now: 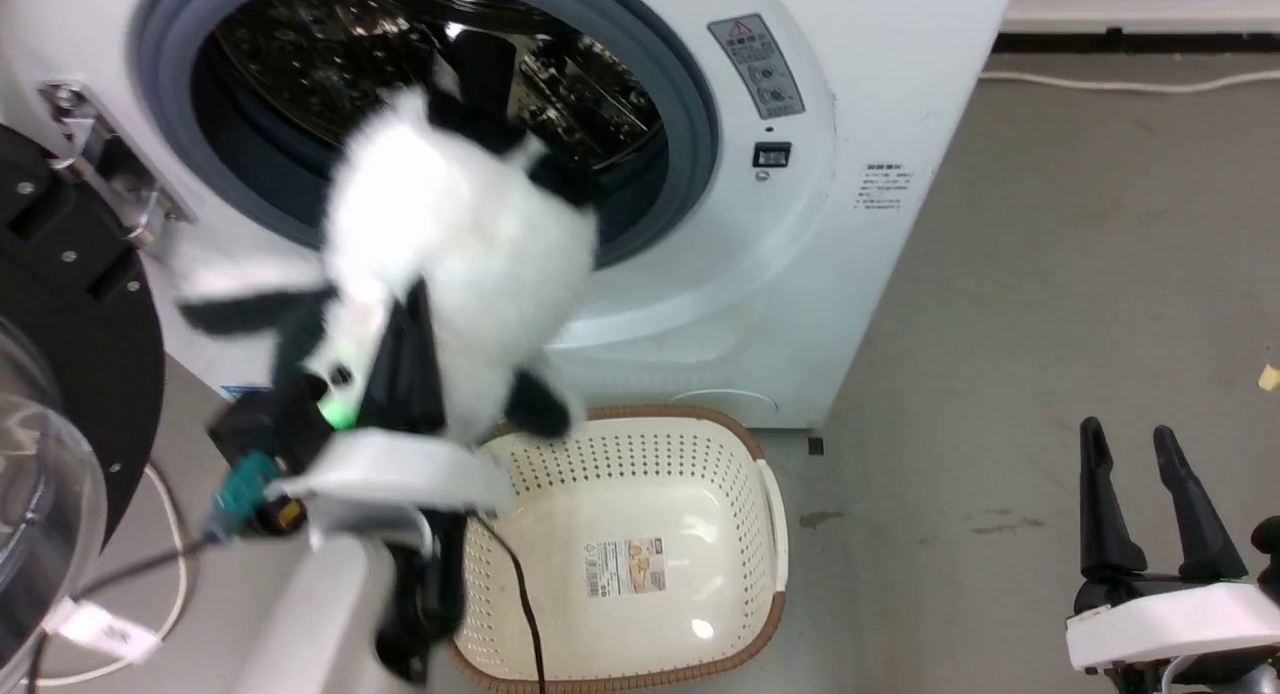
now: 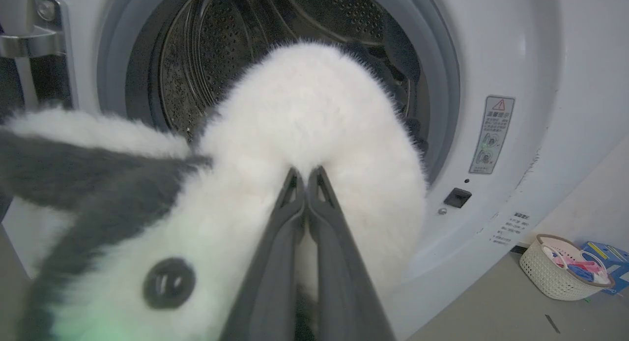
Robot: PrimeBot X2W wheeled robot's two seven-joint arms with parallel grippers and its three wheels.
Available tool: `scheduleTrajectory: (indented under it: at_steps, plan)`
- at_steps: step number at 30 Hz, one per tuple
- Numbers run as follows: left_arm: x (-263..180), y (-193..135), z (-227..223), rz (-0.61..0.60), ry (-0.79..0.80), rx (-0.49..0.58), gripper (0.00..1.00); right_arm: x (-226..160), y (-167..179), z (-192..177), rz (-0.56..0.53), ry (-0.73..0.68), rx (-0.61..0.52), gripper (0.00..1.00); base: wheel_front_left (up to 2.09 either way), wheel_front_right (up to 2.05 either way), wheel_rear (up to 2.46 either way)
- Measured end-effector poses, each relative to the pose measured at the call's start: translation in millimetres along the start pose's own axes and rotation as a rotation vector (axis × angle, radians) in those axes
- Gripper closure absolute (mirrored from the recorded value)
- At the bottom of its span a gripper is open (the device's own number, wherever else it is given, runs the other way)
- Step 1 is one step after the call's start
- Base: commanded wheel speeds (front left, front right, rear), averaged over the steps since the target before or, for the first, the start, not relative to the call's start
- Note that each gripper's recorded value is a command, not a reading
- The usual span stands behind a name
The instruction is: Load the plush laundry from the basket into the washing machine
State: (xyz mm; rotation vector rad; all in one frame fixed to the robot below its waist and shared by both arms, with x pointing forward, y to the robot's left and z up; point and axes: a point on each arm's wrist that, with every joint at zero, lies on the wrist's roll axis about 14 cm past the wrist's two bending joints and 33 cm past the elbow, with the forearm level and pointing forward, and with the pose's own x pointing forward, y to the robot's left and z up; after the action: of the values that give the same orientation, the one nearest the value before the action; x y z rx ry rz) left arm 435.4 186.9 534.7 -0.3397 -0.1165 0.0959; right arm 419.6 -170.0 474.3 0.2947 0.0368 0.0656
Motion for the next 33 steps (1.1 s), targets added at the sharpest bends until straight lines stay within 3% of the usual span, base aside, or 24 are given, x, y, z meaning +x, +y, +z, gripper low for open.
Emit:
scheduleTrajectory:
  at_steps: [33]
  plan:
    - [218.0,12.5,-24.3,0.022,-0.055,0.082,1.00,19.5,-74.3,-71.4,-0.186,0.162,-0.040,0.00,0.00,0.00,0.00]
